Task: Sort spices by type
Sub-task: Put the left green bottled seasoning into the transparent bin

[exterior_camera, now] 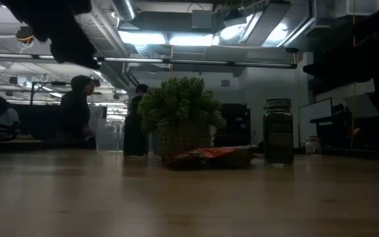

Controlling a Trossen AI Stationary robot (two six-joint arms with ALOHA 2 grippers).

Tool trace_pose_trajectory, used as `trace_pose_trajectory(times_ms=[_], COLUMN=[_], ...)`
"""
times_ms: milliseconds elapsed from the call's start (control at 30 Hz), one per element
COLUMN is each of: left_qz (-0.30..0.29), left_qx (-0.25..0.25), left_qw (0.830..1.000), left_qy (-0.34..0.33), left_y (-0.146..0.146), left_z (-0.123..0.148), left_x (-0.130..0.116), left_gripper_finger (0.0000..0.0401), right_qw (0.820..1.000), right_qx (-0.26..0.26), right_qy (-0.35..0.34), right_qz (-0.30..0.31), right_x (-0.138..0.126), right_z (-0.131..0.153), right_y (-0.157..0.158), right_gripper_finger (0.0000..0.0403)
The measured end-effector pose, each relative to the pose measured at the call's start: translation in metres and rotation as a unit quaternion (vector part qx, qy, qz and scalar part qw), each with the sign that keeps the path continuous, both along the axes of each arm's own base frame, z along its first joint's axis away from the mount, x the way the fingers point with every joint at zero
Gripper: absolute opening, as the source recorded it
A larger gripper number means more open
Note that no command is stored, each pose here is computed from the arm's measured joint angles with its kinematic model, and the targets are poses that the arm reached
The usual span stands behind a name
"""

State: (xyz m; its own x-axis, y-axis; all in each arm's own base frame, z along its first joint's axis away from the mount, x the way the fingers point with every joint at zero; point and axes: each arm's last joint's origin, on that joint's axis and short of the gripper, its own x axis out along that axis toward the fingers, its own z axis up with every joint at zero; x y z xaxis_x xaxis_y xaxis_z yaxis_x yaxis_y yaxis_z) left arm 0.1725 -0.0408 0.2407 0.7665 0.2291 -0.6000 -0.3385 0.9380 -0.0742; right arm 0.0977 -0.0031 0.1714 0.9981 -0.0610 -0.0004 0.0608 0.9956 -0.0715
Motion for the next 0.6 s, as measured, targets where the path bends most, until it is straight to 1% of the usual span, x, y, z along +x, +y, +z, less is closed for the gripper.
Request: trace_pose_trajectory(times_ms=[133, 267, 333, 500, 600], left_qz=[0.013, 0.017, 0.033, 0.102, 0.120], left_qx=[0.069, 0.097, 0.097, 0.077, 0.055], left_qw=[0.996, 0.991, 0.989, 0.984, 0.984], left_qy=[0.047, 0.090, 0.105, 0.121, 0.119], left_y=[0.001, 0.006, 0.010, 0.029, 0.040], left_z=[-0.014, -0.026, -0.032, -0.041, -0.042], left_x=[0.010, 0.020, 0.024, 0.032, 0.035], left_gripper_finger=[0.0246, 0.0246, 0.0246, 0.0246, 0.0246], right_qw=[1.000, 1.000, 1.000, 1.000, 1.000], right_qx=[0.000, 0.000, 0.000, 0.000, 0.000], right_qy=[0.000, 0.000, 0.000, 0.000, 0.000], right_qz=[0.000, 0.000, 0.000, 0.000, 0.000], right_x=[0.000, 0.000, 0.000, 0.000, 0.000], right_z=[0.000, 0.000, 0.000, 0.000, 0.000], right_y=[0.000, 0.000, 0.000, 0.000, 0.000], right_gripper_finger=[0.0324, 0.0324, 0.0324, 0.0324, 0.0324])
